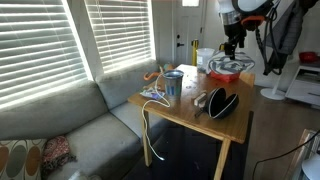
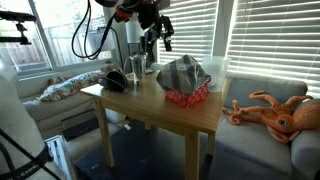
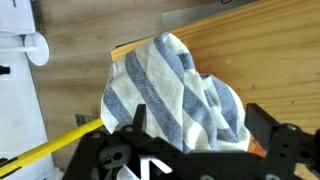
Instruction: Put the striped towel on the brown table
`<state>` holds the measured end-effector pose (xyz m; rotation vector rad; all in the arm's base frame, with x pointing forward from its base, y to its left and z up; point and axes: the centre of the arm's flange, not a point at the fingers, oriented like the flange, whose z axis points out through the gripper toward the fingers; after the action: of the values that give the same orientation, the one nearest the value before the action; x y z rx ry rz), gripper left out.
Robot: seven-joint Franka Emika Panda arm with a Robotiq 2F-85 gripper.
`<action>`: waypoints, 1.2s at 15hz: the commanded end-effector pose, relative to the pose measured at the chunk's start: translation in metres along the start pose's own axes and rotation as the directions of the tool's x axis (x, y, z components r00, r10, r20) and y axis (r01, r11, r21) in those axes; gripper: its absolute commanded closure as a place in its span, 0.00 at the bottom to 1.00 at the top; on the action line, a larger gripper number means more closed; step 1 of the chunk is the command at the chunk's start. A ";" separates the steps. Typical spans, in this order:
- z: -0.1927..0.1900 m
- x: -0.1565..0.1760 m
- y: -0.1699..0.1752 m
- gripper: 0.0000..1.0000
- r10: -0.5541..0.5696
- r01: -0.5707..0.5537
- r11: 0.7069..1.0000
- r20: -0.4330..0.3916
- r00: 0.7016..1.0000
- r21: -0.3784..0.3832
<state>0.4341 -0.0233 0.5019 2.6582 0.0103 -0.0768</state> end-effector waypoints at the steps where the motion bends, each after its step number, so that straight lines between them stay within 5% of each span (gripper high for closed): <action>1: 0.001 0.000 0.000 0.00 -0.001 0.001 1.000 0.003 1.000 0.000; 18: 0.050 0.036 -0.026 0.00 0.037 -0.035 0.999 -0.094 0.995 0.014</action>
<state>0.4631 -0.0180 0.4583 2.7013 0.0338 0.0411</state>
